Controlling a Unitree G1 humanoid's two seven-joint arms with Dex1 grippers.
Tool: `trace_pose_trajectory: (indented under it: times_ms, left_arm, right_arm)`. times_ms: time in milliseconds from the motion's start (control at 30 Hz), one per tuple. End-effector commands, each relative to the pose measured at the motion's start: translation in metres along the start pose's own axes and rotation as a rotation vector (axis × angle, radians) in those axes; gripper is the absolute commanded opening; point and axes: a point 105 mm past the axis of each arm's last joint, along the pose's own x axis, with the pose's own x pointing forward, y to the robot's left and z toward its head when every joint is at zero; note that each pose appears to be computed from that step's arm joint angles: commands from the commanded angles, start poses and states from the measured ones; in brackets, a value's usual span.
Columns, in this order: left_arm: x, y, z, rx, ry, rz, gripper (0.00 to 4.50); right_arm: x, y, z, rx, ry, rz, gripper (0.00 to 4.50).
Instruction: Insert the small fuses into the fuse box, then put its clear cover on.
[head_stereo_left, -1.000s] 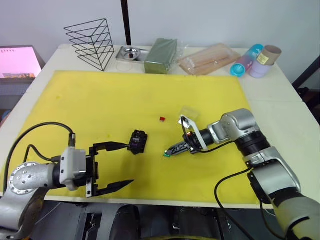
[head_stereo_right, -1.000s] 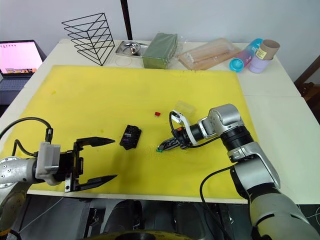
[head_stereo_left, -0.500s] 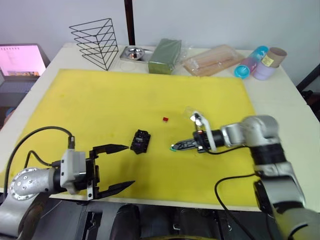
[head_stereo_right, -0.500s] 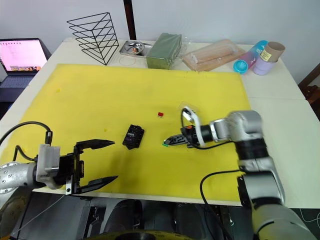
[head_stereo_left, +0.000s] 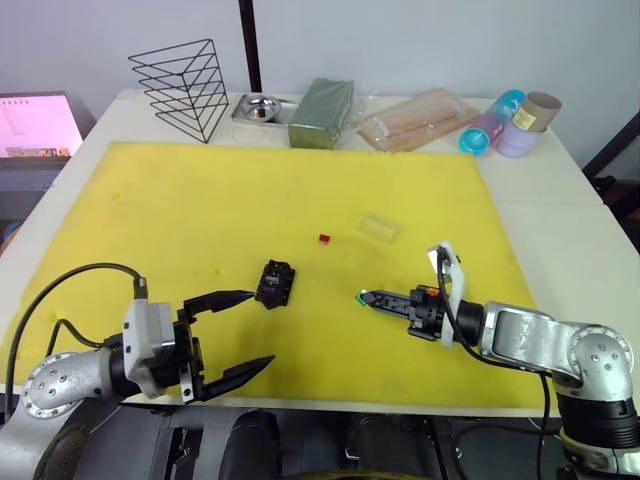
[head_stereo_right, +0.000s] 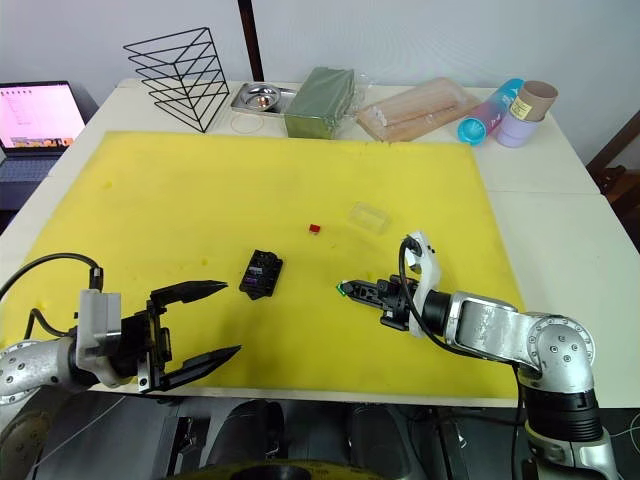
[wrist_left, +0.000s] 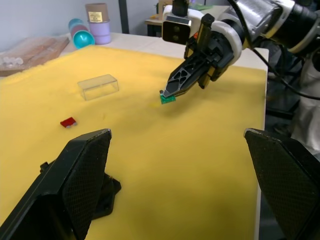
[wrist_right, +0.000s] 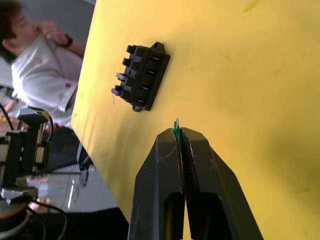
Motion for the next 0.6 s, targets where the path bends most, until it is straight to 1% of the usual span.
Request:
trace_pose_trajectory:
  times_ms: [33, 167, 300, 600]
  left_arm:
    - [0.002, 0.0, 0.008, 0.021, -0.024, -0.007, 4.5]
    - [0.003, 0.001, 0.008, 0.024, -0.024, -0.008, 4.5]
    - [0.003, 0.002, 0.009, 0.027, -0.025, -0.005, 4.5]
    - [0.003, 0.0, 0.008, 0.021, -0.023, -0.002, 4.5]
  right_arm:
    - [0.012, 0.005, -0.003, 0.075, -0.037, -0.013, 0.01]
    - [0.02, 0.003, -0.001, 0.135, -0.06, -0.033, 0.01]
    - [0.025, -0.006, 0.0, 0.192, -0.076, -0.09, 0.01]
    - [0.026, -0.007, -0.007, 0.214, -0.063, -0.087, 0.01]
